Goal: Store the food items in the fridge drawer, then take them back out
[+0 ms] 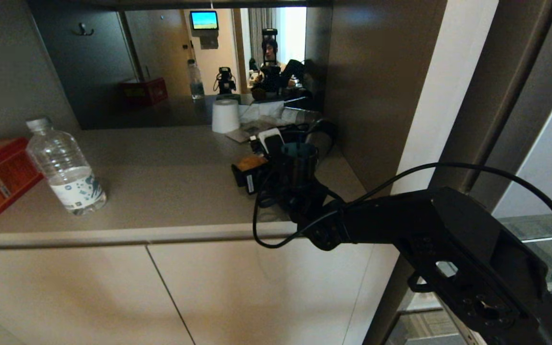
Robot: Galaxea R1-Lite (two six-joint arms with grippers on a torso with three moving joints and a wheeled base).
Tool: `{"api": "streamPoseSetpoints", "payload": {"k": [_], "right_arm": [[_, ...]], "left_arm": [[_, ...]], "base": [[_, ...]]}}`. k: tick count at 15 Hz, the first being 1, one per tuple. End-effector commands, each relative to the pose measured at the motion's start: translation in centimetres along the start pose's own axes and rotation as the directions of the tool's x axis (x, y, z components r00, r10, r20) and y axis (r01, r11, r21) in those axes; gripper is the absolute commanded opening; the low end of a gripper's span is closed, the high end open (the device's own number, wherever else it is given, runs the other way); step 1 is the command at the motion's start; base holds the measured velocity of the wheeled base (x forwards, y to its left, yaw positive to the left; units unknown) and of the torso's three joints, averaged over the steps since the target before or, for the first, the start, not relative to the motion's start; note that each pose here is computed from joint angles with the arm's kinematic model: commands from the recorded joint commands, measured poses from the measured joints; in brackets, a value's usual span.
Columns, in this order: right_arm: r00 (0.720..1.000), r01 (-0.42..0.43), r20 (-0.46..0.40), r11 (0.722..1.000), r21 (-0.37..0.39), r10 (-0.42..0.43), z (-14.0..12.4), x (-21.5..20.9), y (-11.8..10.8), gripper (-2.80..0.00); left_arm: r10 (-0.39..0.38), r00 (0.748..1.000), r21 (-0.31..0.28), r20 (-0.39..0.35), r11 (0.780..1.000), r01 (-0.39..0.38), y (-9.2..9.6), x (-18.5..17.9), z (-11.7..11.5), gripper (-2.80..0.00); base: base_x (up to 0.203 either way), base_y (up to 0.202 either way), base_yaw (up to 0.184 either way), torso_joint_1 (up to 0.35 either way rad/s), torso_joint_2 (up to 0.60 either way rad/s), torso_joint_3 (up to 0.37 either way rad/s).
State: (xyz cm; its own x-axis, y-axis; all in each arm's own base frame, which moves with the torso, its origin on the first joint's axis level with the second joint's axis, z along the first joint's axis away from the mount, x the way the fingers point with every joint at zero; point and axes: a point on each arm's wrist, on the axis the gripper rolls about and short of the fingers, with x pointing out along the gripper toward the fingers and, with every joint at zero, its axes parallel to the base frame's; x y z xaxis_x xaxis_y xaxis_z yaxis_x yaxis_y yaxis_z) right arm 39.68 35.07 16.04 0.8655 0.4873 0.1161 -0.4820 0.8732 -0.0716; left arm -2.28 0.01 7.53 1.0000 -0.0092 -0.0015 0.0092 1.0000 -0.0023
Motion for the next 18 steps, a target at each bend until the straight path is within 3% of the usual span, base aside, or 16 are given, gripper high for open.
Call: {"api": "streamPoseSetpoints", "payload": {"k": [1,15,16,18], "right_arm": [[1.000,0.001,-0.009,1.000,-0.003,-0.001,-0.60,0.10,0.09,0.00],[1.000,-0.002,-0.026,1.000,-0.009,0.002,-1.32,0.21,0.19,0.00],[1.000,-0.001,-0.027,1.000,-0.009,0.001,-1.33,0.22,0.11,-2.80],[1.000,-0.002,-0.027,1.000,-0.011,0.001,-1.33,0.22,0.14,-2.80]], "left_arm": [[0.001,1.000,0.001,-0.002,1.000,-0.001,0.00,0.01,0.00,-2.80],[0.000,1.000,0.000,-0.002,1.000,0.000,0.00,0.01,0.00,-2.80],[0.000,1.000,0.001,-0.002,1.000,0.000,0.00,0.01,0.00,-2.80],[0.000,1.000,0.001,-0.002,1.000,0.000,0.00,0.01,0.00,-2.80]], "base": [[0.000,0.000,0.000,0.000,0.00,0.000],[0.000,0.000,0.000,0.000,0.00,0.000],[0.000,0.000,0.000,0.000,0.00,0.000],[0.000,0.000,0.000,0.000,0.00,0.000]]}}
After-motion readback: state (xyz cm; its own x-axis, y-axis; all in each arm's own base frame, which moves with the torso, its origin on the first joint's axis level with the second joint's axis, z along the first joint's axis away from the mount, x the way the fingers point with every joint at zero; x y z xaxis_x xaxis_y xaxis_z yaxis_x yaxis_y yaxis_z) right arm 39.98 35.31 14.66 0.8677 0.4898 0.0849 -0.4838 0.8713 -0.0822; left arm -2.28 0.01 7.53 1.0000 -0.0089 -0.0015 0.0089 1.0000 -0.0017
